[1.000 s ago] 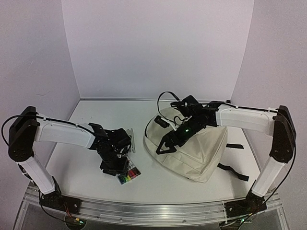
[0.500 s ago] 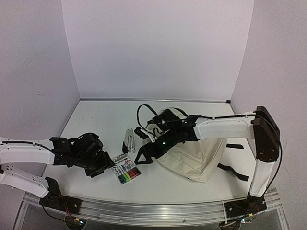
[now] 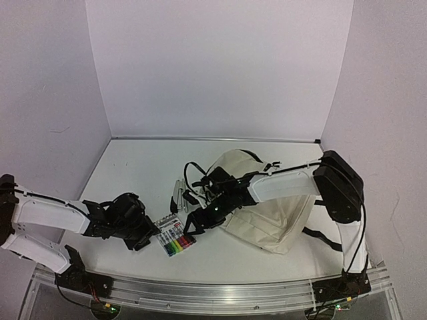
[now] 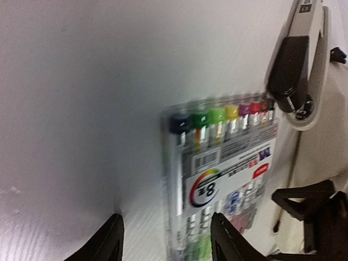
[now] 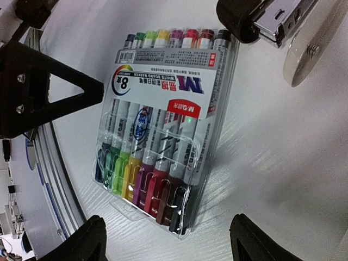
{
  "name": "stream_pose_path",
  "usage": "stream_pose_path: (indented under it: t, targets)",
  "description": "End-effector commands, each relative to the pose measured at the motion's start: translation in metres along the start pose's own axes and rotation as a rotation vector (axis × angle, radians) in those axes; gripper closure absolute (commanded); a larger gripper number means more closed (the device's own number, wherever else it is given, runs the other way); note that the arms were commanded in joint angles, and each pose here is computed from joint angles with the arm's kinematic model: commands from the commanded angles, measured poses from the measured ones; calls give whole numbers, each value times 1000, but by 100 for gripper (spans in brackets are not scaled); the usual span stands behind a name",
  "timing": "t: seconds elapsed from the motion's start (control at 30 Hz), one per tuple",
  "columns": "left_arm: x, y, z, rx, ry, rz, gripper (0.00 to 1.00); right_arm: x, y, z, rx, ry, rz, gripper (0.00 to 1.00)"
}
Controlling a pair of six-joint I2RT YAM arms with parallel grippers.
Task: Pack the student bag
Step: Pick up the stationery from the center of the board.
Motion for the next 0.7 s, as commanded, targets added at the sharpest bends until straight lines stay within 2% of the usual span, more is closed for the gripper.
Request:
stream_pose_path:
  t: [0.0, 0.27, 0.47, 0.67]
  targets:
    - [22, 3, -8, 25, 131, 71, 51, 13, -6, -4, 1, -17, -10, 27]
    - [40, 11, -60, 210, 320, 177, 60, 42, 11, -9, 64, -123, 98, 38]
    - [11, 13, -89, 311, 468, 182, 63, 42, 6, -6, 53, -145, 86, 47]
    - [-13, 28, -100, 372, 574, 235, 68, 45, 4, -12, 61, -115, 72, 50]
Point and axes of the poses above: each gripper's point midway between its finger pads, its own x axis out along the fingers, its own z axis along the line the jaws close on, y = z × x, the point moved 3 cm from there along -x, back along the fingers, and after that the axes turned 9 degrees about x, right-handed, at the moved point
